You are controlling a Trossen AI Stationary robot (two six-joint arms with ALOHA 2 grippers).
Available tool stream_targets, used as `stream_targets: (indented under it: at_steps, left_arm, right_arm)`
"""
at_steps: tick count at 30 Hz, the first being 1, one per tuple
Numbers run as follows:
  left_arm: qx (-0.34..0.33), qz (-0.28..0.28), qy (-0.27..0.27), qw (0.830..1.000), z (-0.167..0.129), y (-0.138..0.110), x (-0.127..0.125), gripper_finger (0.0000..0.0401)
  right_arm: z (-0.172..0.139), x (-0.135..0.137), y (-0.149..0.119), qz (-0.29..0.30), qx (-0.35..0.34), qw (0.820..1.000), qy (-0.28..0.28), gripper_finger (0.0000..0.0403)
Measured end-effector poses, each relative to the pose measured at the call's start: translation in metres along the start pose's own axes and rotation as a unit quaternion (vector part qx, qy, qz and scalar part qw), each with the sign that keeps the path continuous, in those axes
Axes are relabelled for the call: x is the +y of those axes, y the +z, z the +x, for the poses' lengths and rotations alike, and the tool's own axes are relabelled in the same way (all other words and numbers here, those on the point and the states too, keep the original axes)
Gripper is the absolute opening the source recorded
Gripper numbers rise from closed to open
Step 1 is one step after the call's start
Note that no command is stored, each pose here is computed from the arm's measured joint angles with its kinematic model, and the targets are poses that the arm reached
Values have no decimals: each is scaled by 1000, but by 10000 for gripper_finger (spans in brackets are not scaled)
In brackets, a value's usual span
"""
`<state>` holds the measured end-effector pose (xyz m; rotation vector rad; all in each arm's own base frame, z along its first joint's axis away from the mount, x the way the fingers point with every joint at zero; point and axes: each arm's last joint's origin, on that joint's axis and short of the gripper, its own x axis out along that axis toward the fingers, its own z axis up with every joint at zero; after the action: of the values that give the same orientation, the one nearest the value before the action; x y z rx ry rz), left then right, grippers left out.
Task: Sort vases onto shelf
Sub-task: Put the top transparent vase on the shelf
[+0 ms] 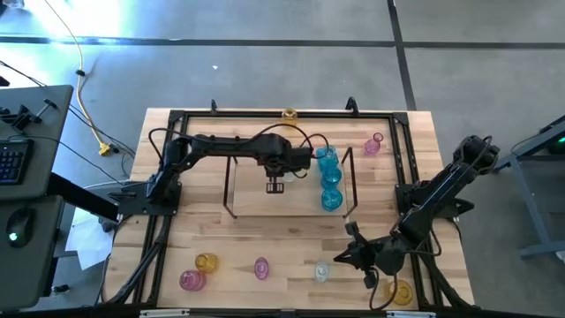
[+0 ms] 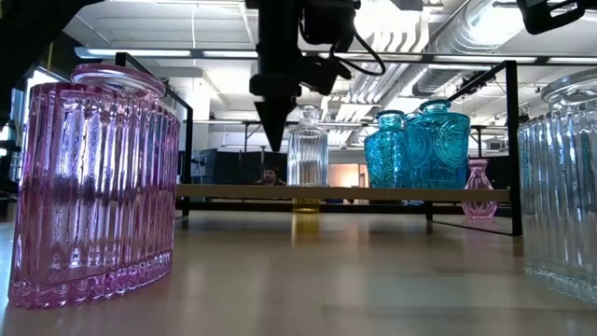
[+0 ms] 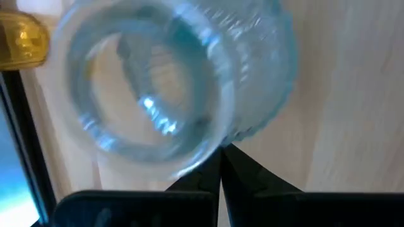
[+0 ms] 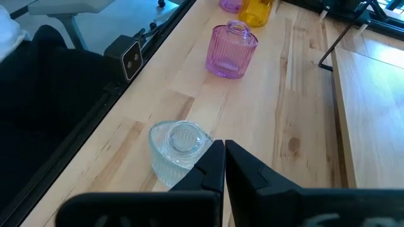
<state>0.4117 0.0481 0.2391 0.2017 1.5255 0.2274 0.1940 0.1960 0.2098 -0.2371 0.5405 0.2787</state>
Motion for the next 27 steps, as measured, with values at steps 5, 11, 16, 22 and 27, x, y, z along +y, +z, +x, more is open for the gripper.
stream_targets:
  at_steps: [5,11,16,22,27]
  left_arm:
    - [-17,2,-2,1000,4,3,-1,0]
    - [-37,6,1,999,4,7,1,0]
    - [-59,-1,4,998,4,11,4,0]
    - [-71,-10,6,997,5,13,10,0]
    - [-88,-16,9,996,6,16,14,0]
  right_arm:
    - [0,0,0,0,0,1000,0,0]
    - [0,0,0,0,0,1000,0,0]
    - [0,0,0,2,0,1000,-1,0]
    - [0,0,0,2,0,1000,-1,0]
    - [0,0,0,2,0,1000,-1,0]
